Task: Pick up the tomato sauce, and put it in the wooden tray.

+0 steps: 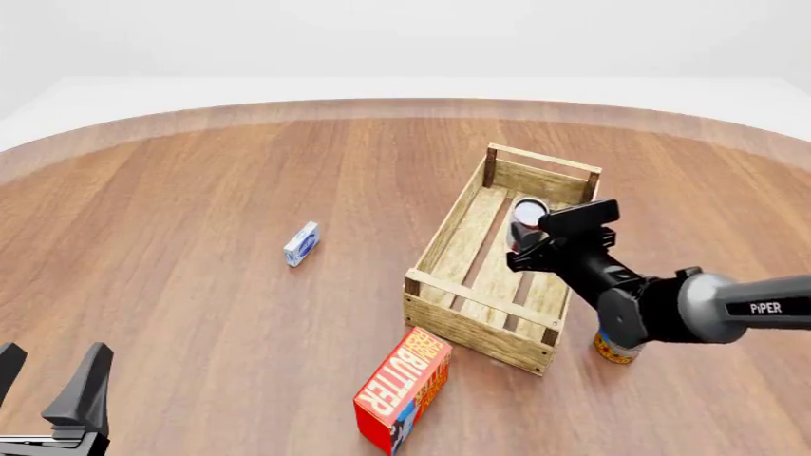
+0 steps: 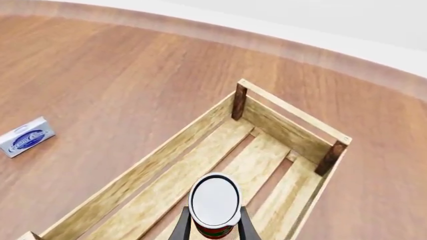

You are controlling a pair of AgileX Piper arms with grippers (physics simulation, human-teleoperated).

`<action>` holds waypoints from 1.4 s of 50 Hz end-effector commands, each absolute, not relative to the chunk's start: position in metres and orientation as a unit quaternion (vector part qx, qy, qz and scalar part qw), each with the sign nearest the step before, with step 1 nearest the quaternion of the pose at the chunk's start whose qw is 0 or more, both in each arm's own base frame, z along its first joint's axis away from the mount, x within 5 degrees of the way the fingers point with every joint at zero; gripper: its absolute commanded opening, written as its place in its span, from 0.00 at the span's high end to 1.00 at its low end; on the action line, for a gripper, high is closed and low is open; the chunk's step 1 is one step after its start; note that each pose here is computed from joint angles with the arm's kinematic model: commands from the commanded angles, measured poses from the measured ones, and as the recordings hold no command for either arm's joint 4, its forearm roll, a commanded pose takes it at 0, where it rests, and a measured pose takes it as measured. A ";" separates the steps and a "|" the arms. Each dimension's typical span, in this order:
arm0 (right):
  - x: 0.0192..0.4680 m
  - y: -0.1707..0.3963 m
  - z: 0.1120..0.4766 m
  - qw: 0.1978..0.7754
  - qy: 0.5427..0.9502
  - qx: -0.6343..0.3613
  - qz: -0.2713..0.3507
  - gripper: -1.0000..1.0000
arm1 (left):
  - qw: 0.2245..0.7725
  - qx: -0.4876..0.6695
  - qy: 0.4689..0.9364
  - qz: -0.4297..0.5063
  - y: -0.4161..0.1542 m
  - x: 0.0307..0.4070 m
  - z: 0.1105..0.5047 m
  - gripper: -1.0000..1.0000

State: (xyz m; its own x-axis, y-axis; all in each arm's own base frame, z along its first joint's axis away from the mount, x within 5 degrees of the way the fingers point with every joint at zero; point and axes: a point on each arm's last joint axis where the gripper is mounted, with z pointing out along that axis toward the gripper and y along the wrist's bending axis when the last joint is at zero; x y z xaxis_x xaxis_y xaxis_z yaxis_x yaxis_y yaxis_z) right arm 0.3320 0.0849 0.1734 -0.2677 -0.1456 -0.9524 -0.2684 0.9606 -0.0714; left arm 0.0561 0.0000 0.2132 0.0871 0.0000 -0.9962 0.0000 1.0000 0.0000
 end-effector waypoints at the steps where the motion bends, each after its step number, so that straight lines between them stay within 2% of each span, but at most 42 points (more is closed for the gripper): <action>1: 0.341 0.086 0.169 0.589 0.796 -0.123 0.056 1.00 | 0.737 0.000 0.676 0.000 0.000 0.056 0.213 0.00; 70: 0.363 0.084 0.137 0.571 0.811 -0.112 0.052 1.00 | 0.737 0.000 0.676 0.000 0.000 0.056 0.213 0.00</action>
State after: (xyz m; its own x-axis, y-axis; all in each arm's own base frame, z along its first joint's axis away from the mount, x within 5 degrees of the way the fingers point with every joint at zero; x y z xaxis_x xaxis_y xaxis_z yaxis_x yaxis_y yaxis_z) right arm 0.3603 0.0827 0.1391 -0.3198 -0.1409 -0.9369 -0.2453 0.9675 -0.0617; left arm 0.0561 0.0000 0.2132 0.0871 0.0000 -0.9962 0.0000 1.0000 0.0000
